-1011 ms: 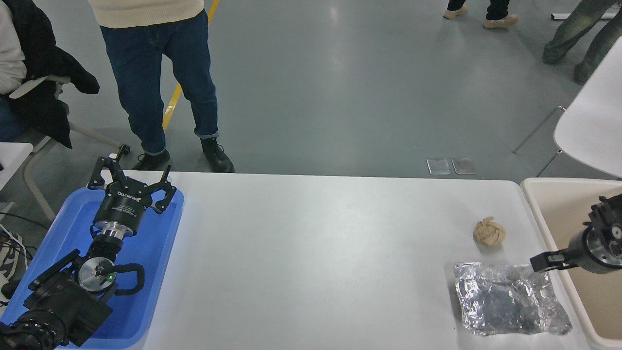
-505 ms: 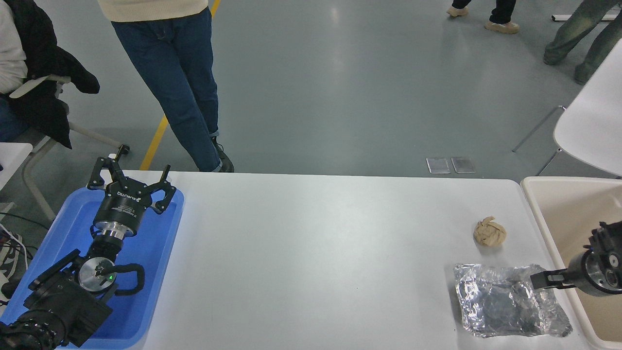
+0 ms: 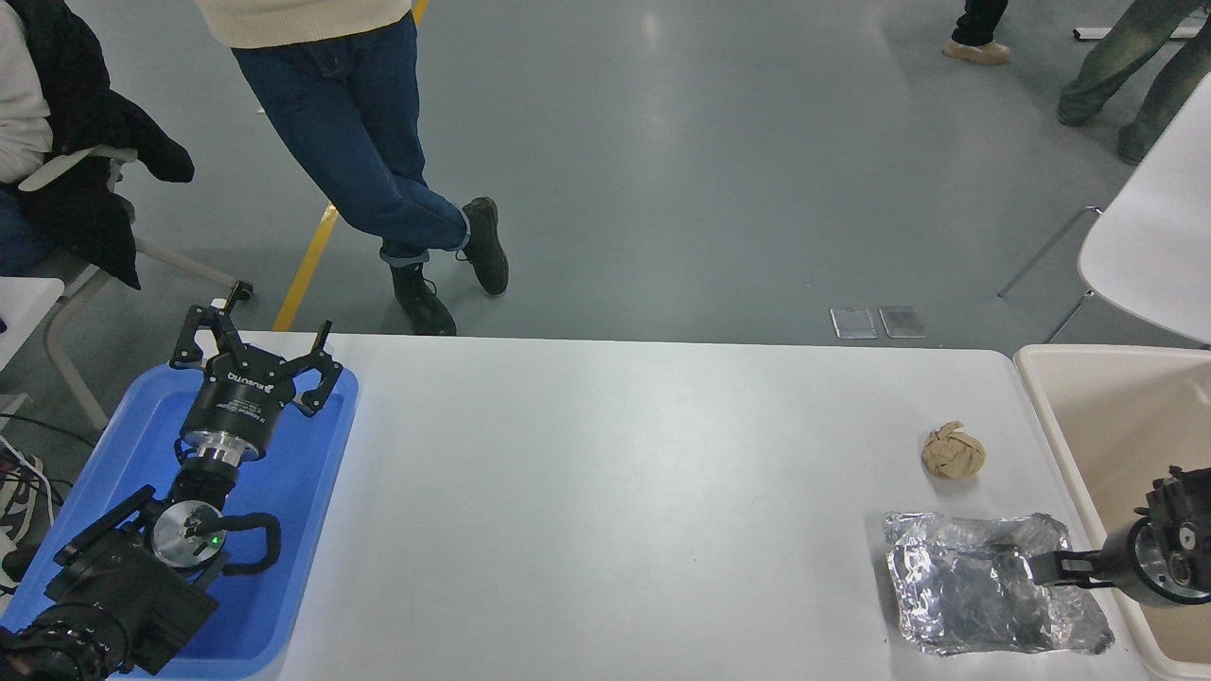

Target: Pick up foil plate and place in dustbin

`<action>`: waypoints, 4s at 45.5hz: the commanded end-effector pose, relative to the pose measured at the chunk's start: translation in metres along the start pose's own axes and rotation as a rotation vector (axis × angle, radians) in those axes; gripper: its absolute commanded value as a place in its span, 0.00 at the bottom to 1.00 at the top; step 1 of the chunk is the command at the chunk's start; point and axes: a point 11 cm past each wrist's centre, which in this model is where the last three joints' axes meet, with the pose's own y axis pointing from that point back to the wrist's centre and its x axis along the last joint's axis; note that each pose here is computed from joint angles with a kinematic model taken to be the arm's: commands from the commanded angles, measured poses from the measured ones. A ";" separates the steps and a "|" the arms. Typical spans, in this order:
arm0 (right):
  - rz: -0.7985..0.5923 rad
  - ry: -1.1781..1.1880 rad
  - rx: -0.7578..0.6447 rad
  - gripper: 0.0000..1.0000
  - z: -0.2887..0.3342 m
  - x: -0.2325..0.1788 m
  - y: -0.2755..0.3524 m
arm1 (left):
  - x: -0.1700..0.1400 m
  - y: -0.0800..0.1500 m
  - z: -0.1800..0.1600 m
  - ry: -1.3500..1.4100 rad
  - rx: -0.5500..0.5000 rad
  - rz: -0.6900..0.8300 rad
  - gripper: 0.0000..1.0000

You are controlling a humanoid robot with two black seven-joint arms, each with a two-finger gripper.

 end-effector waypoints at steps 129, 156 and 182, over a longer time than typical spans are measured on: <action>0.037 -0.422 0.042 0.00 0.106 0.124 0.284 | -0.001 -0.001 -0.001 -0.001 0.005 -0.003 1.00; -0.036 -0.739 -0.135 0.00 0.188 0.011 0.123 | 0.000 0.000 0.000 -0.001 0.002 -0.001 1.00; 0.255 -0.814 -0.262 0.00 0.204 0.017 0.055 | 0.000 0.000 0.000 -0.002 0.002 0.000 1.00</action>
